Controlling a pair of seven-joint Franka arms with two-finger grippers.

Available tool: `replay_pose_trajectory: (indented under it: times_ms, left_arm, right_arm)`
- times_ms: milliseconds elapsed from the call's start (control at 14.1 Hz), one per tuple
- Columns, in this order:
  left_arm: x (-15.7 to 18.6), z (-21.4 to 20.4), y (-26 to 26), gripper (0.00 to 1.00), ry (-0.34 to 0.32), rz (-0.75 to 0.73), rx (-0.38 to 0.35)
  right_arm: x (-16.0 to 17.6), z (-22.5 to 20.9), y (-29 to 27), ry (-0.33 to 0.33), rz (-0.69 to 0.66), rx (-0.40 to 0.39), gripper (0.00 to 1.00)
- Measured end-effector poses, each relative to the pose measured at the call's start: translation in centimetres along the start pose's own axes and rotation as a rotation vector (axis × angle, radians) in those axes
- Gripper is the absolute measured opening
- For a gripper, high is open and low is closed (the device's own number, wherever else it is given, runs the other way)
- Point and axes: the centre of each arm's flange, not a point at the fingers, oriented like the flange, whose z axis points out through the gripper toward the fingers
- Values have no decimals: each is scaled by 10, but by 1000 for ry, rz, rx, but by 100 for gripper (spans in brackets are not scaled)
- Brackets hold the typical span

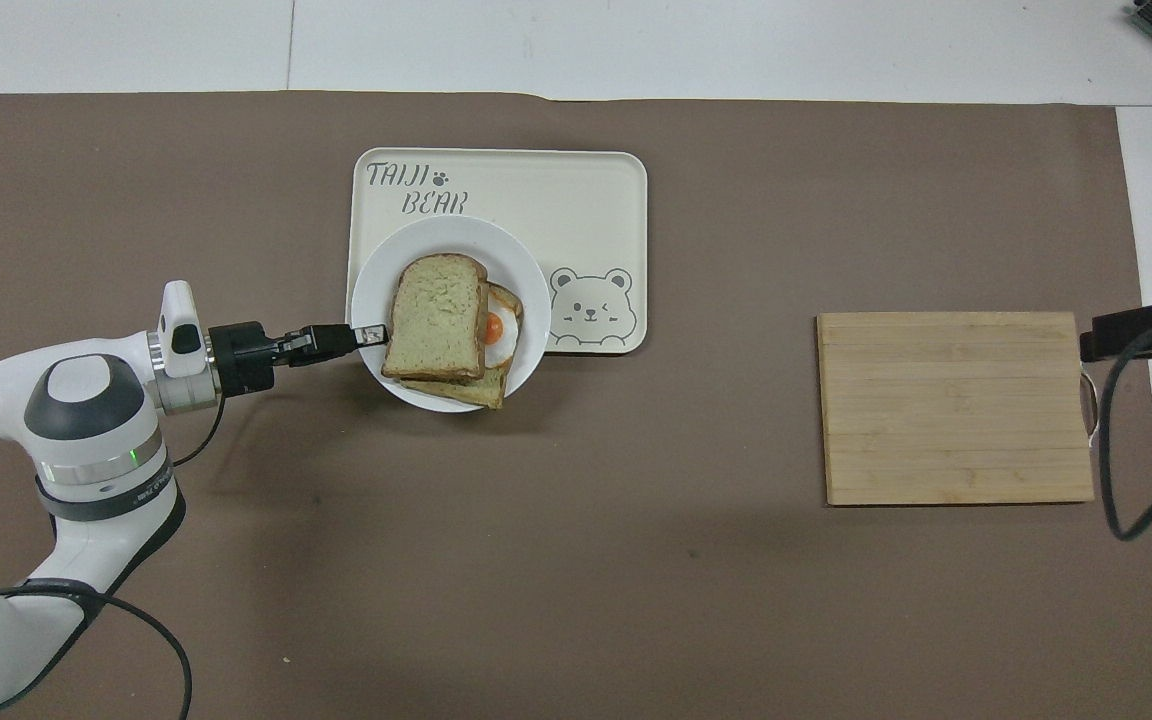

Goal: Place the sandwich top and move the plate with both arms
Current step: 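Slide the plate with the left gripper onto the bear tray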

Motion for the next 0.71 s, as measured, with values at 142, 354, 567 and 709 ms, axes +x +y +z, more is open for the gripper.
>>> replay_pose_trajectory:
  times_ms: [142,354,567,709]
  left_arm:
    - [21,7,-2,4,43,-8,60]
    - [62,20,14,4,24,-45,124]
    - [93,36,27,4,32,-51,151]
    - [93,57,19,4,17,-45,169]
  right_arm:
    - [0,0,0,0,0,0,100]
    - [0,0,0,0,0,0,100]
    - [0,0,0,0,0,0,100]
    - [0,0,0,0,0,0,100]
